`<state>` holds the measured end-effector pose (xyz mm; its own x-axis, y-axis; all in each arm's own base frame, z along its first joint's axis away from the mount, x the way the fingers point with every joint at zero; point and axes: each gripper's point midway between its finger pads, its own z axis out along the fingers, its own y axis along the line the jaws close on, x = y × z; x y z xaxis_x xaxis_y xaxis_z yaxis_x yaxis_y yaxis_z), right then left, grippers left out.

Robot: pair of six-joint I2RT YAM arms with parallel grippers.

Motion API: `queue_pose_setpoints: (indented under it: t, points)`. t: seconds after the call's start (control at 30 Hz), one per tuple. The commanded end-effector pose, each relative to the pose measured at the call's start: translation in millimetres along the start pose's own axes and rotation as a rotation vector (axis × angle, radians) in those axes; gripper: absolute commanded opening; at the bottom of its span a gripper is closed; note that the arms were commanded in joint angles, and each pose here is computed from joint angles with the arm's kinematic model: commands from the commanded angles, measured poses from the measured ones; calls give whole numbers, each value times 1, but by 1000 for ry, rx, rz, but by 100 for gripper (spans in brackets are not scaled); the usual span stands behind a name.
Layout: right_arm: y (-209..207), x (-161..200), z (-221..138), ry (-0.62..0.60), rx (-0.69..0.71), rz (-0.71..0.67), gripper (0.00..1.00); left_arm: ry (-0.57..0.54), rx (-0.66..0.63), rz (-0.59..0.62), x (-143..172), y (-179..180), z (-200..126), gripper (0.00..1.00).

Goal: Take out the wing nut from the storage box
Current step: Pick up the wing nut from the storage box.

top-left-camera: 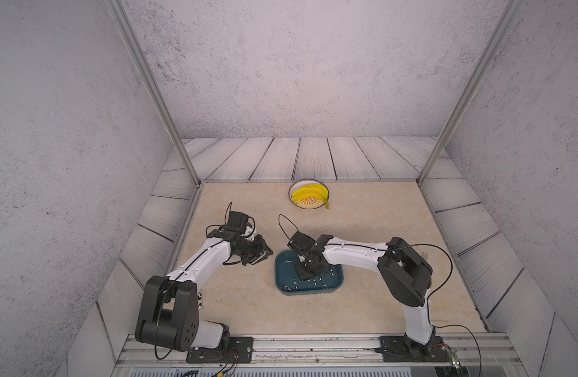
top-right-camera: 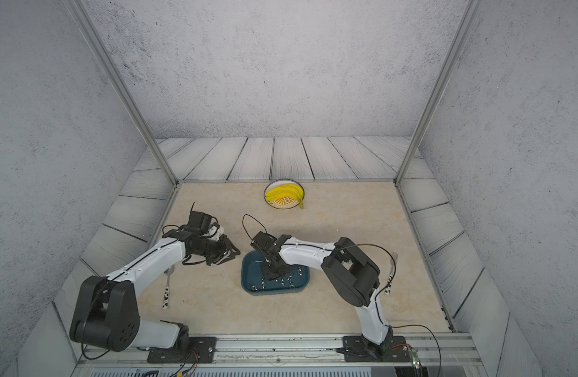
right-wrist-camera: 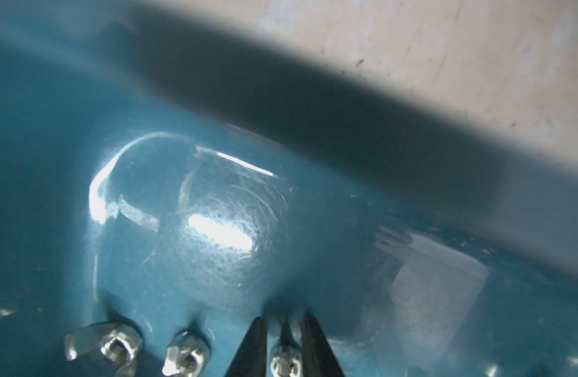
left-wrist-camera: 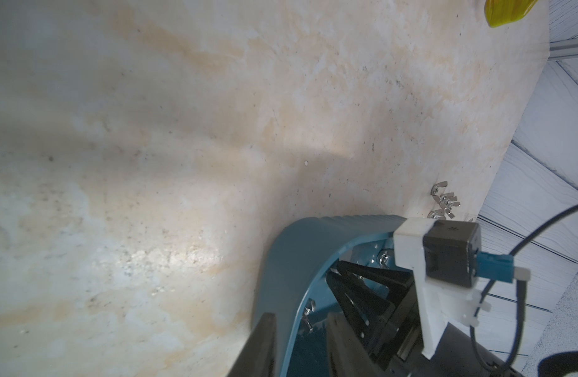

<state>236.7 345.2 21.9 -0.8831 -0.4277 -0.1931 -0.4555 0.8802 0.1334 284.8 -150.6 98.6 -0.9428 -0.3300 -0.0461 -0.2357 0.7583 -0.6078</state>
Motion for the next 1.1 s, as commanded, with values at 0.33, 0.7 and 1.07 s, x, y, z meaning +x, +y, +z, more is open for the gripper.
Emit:
queue_pose_setpoints:
  t: [0.33, 0.7, 1.07]
  points:
    - [-13, 8, -2, 22, 67, -23, 0, 9, 3, 16, -4, -5, 2, 33]
    - [-29, -43, -76, -179, 149, -15, 0, -12, -8, 160, -8, -42, -5, 33]
    - [-153, -51, -107, -213, 280, 257, 0, 51, 90, 335, 9, -109, 10, 33]
